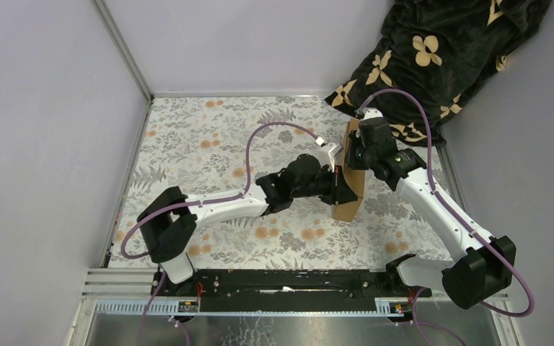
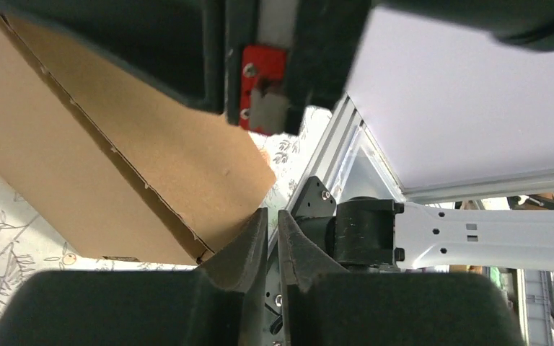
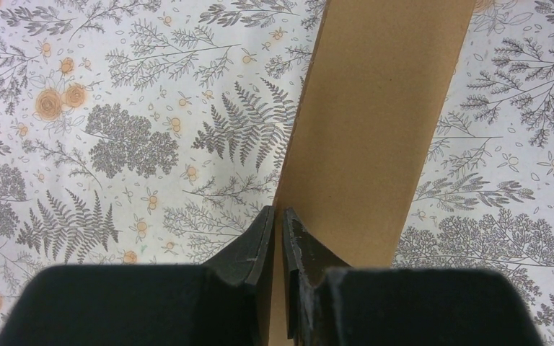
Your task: Fold the paper box
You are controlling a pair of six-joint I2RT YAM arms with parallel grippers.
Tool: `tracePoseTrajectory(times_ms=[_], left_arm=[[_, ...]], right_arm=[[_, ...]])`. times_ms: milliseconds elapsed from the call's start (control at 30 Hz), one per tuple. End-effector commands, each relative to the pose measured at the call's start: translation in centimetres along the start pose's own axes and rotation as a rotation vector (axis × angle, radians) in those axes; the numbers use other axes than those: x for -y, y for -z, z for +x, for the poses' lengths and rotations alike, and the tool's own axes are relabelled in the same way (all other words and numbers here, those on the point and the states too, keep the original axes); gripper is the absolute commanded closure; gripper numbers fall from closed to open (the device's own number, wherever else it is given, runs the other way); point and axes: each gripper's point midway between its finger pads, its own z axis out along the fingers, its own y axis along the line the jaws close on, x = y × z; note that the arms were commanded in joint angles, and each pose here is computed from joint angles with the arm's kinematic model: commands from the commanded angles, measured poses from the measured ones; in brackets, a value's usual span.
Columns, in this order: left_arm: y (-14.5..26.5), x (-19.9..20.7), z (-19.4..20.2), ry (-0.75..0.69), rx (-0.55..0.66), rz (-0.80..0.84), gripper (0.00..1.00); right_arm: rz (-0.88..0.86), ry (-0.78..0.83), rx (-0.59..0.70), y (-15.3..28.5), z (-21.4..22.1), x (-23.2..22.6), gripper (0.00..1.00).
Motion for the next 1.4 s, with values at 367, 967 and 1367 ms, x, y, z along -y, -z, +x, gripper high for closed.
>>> tracePoseTrajectory(times_ms=[367,967,1367], left_arm=[[0.2,-0.1,-0.2,0.055,0.02,-0.025,0.83],[0.1,1.5,-3.6,0.028,0.099,-0.026,0.77],[-1.3,-4.0,1.3,0.103,-0.013,-0.159,0.78]], right_arm=[[0.052,0.025,-0.186,0.4,5.2,1.8,0.85],[0.05,0.027,-0.181,0.7,5.1,1.8,0.85],[0.043,0.024,-0.19,0.5,5.7,1.8,0.85]])
